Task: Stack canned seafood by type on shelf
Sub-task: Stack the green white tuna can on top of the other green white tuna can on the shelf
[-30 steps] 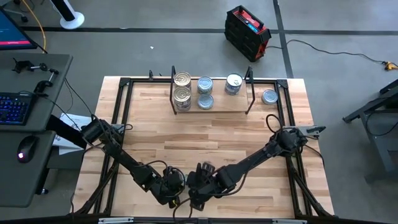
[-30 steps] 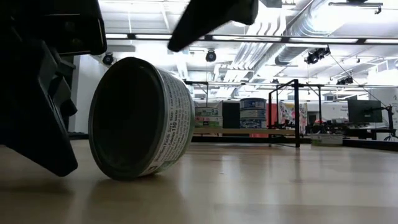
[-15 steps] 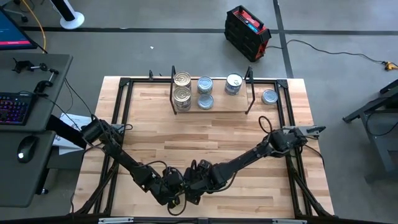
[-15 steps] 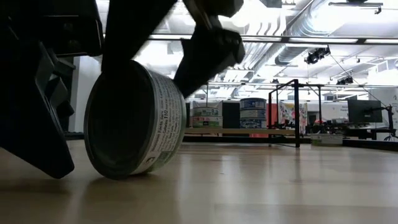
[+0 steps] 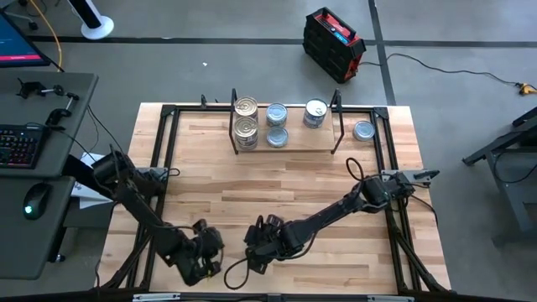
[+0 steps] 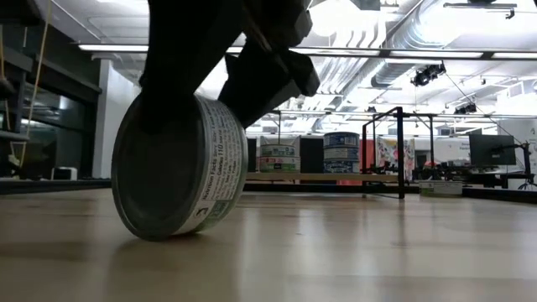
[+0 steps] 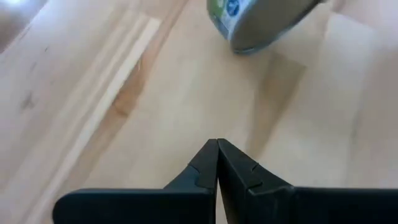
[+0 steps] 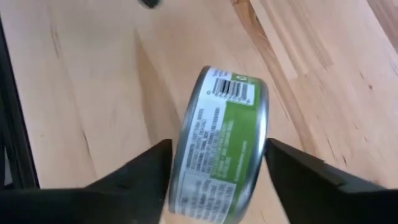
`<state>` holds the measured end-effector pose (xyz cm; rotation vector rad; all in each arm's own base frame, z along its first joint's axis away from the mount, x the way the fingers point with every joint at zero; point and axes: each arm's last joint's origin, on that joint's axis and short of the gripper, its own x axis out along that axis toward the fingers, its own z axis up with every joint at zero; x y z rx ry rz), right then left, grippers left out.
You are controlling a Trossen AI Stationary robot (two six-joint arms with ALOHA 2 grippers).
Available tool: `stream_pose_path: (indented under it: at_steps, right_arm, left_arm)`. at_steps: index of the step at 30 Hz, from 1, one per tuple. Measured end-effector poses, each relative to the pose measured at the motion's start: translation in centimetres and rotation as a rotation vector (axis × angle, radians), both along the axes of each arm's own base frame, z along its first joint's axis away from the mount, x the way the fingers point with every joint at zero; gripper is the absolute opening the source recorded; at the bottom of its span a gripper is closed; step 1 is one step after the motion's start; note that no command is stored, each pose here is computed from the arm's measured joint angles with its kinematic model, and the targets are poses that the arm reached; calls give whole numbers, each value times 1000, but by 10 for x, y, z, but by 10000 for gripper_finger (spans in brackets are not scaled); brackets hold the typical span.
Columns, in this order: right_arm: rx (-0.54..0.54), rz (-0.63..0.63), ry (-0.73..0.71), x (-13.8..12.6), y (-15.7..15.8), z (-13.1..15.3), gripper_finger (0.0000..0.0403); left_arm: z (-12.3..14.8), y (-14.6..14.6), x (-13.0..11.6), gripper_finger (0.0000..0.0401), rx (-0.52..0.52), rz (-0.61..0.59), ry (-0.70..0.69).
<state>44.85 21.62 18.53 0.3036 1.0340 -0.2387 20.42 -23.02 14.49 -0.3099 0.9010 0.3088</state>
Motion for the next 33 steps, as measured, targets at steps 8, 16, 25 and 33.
stream_pose_path:
  at_steps: [8,16,25,33]
  right_arm:
    - [-23,50,102,-16,4,13,114]
    - [-144,67,392,-91,12,23,114]
    - [327,-391,-30,-175,-10,2,114]
    - [534,-945,-898,-156,-94,-23,114]
  left_arm:
    - [3,-16,-19,0,-153,118,-44]
    - [11,-42,-34,0,-313,135,-218]
    - [12,-45,-37,0,-370,192,-252]
    - [12,-44,-36,0,-390,223,-259]
